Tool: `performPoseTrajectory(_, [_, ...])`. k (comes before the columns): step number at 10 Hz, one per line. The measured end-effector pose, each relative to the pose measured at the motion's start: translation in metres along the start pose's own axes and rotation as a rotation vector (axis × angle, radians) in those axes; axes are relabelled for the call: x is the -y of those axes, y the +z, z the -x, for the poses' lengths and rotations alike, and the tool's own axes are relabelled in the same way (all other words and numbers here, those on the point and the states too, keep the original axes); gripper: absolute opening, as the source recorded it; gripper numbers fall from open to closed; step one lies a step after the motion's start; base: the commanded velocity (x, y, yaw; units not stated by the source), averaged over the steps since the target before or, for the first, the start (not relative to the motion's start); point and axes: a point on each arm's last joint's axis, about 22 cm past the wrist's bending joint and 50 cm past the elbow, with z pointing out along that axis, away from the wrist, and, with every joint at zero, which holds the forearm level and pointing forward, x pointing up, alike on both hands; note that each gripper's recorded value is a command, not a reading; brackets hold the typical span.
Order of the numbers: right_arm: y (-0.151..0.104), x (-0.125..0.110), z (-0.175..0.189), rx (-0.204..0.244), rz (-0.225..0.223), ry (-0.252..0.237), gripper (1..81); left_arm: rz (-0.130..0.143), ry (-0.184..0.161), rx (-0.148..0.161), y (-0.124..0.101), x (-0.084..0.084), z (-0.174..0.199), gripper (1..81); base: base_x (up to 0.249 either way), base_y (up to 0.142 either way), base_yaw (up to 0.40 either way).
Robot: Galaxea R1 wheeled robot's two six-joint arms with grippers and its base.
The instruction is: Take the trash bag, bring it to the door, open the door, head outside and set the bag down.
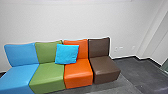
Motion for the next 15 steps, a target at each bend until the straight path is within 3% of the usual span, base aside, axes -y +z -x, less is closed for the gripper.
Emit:
performPoseTrajectory(1, [0.000, -0.003, -0.009, -0.012, 0.002, -0.007, 81.1, -0.004, -0.005, -0.021, 0.001, 0.000, -0.017, 81.1, 0.000, 0.000, 0.000])
performPoseTrajectory(3, [-0.003, -0.006, -0.021, -0.030, 0.003, -0.016, 81.1, -0.005, 0.004, -0.032, 0.007, -0.010, -0.045, 81.1, 0.000, 0.000, 0.000])
performPoseTrajectory(4, [-0.012, -0.024, -0.016, -0.026, 0.036, -0.003, 81.1, 0.010, 0.017, -0.031, 0.013, -0.022, -0.053, 81.1, 0.000, 0.000, 0.000])
performPoseTrajectory(6, [-0.038, -0.060, -0.009, -0.041, 0.107, 0.035, 81.1, 0.031, 0.026, -0.005, 0.030, -0.035, -0.051, 81.1, 0.000, 0.000, 0.000])
performPoseTrajectory(8, [-0.064, -0.082, -0.005, -0.052, 0.161, 0.082, 81.1, 0.021, 0.011, 0.025, 0.052, -0.027, -0.048, 81.1, 0.000, 0.000, 0.000])
performPoseTrajectory(9, [-0.068, -0.084, -0.012, -0.065, 0.167, 0.096, 81.1, 0.026, 0.005, 0.048, 0.069, -0.029, -0.044, 81.1, 0.000, 0.000, 0.000])
performPoseTrajectory(10, [-0.061, -0.080, -0.017, -0.065, 0.156, 0.113, 81.1, 0.029, -0.001, 0.072, 0.085, -0.030, -0.040, 81.1, 0.000, 0.000, 0.000])
performPoseTrajectory(13, [-0.043, -0.084, -0.020, -0.017, 0.163, 0.157, 81.1, 0.009, -0.030, 0.113, 0.121, -0.012, -0.039, 81.1, 0.000, 0.000, 0.000])
performPoseTrajectory(15, [-0.034, -0.084, -0.024, -0.008, 0.156, 0.166, 81.1, 0.012, -0.029, 0.101, 0.142, -0.017, -0.052, 81.1, 0.000, 0.000, 0.000])
